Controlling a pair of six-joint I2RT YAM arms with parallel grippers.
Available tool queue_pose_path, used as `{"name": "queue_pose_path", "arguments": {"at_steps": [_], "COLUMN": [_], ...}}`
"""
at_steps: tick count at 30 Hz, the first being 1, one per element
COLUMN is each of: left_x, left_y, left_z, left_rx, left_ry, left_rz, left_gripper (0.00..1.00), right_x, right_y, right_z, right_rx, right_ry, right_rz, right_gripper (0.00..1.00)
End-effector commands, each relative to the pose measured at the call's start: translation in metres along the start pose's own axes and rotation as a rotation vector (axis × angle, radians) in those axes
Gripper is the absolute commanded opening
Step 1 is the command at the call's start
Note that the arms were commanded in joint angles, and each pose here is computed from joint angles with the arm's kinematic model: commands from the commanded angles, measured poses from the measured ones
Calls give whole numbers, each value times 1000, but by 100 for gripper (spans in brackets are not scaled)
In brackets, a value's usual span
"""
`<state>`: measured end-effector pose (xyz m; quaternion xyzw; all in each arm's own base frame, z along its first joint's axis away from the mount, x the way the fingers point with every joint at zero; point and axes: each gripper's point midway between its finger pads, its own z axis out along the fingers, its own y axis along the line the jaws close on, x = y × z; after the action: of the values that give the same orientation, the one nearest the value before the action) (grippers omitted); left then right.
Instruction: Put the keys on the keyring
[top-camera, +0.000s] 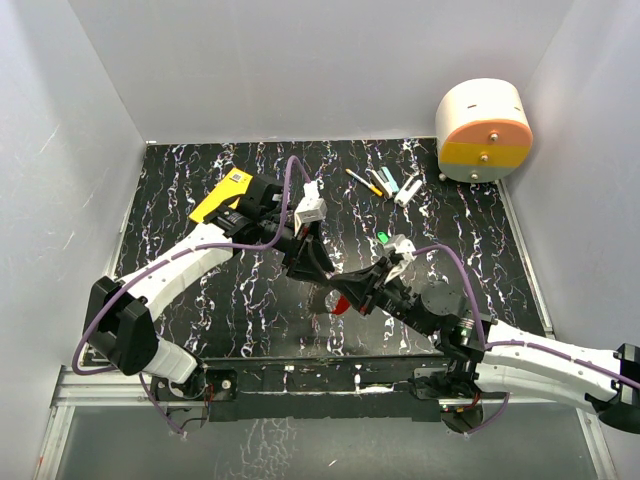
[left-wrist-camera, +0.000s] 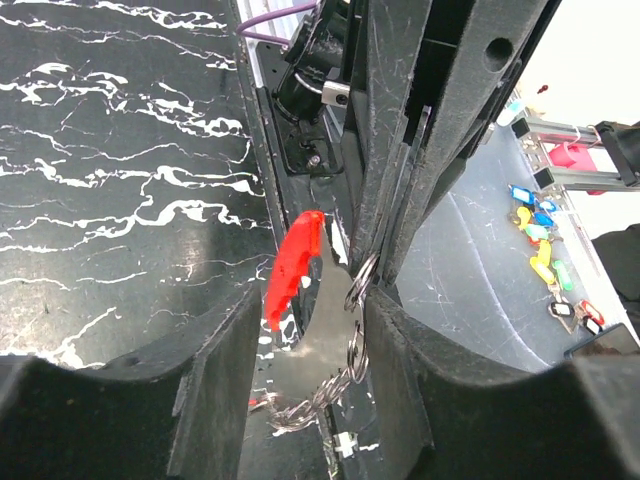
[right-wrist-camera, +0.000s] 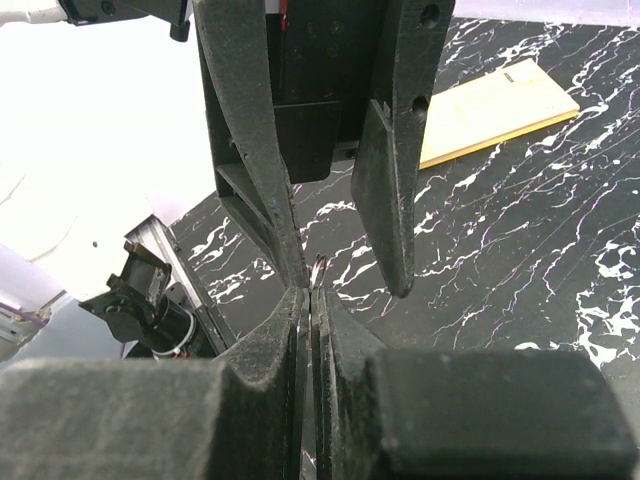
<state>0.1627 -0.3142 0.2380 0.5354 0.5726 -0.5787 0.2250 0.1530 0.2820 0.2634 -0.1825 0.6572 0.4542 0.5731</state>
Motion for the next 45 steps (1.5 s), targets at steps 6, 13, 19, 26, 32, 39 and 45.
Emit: {"name": "queue_pose_path", "arguments": {"at_steps": [6, 13, 19, 26, 32, 39, 45], "left_x": [-16, -14, -12, -8, -8, -13, -16], "left_y": [-24, -23, -21, -20, -22, -24, -27], "left_z": [-3, -2, -2, -1, -2, -2, -4], "left_rx": [88, 88, 83, 76, 76, 85, 88], "left_ry": [-45, -46, -46, -43, -43, -47, -47], "left_rz": [64, 55, 50, 44, 45, 50, 68], "left_gripper": [37, 38, 33, 28, 27, 19, 17], "right_x": [-37, -42, -45, -48, -49, -47, -38], "right_y": [11, 13, 17, 19, 20, 20, 16], "right_z": [0, -1, 0, 0, 0, -1, -1], "right_rx": [-27, -33, -41, -43, -42, -39, -27], "right_ry": [-154, -179, -191, -205, -218, -222, -201], "right_rz": [12, 12, 8, 0, 3, 3, 12], "right_gripper": [8, 8, 8, 8, 8, 8, 8]}}
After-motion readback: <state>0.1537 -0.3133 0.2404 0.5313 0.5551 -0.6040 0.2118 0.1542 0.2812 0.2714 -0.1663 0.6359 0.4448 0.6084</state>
